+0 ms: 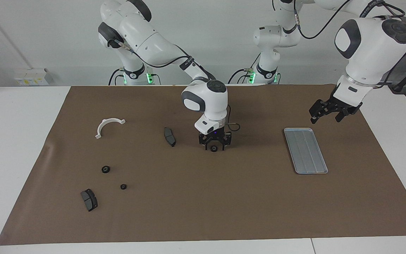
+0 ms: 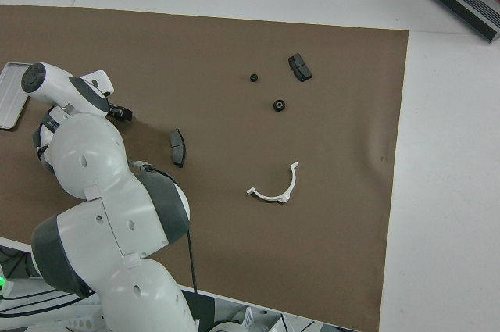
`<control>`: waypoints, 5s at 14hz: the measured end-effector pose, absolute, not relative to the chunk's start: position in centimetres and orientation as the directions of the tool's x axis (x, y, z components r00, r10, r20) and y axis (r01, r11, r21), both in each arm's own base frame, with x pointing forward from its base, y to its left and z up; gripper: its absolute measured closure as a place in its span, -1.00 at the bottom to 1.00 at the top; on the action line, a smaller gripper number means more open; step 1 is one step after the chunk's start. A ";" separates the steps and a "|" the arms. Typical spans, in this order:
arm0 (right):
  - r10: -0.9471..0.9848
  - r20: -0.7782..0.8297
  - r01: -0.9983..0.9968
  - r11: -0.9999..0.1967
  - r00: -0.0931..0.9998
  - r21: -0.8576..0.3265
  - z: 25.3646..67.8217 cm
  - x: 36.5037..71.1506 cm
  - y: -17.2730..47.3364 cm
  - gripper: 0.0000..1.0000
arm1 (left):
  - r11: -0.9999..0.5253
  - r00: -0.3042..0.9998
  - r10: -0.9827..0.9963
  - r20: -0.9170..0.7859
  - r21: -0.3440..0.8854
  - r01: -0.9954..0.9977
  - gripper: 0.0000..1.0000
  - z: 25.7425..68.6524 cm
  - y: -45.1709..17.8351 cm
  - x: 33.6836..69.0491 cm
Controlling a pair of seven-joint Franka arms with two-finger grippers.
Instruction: Place bearing gear from tray to pile
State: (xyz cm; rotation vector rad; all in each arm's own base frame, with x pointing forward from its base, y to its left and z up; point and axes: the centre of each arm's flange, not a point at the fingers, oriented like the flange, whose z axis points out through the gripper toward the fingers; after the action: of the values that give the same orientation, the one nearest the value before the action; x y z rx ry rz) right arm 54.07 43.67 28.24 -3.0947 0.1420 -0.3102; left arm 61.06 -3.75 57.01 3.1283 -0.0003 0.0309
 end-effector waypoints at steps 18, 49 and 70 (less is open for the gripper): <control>-0.041 0.132 -0.054 -0.994 0.990 0.097 41.4 61.5 19.1 0.28 | -1.000 0.999 0.004 0.042 0.014 0.003 -1.00 57.2 -3.5 61.3; -0.110 0.145 -0.117 -0.992 0.983 0.045 49.8 60.4 -1.4 -1.00 | -1.000 0.999 0.005 0.042 0.014 0.004 -1.00 57.2 -3.4 61.3; -0.153 0.003 -0.153 -0.987 0.988 0.048 62.2 54.5 -2.9 -1.00 | -1.000 0.999 0.003 0.041 0.015 0.003 -1.00 57.1 -3.5 61.3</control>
State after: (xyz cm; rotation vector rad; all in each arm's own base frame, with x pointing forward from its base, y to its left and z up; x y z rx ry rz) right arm 54.45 -2.91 62.17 -3.1798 0.2444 0.0017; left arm 61.29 -3.52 57.13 3.1265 0.0047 0.0636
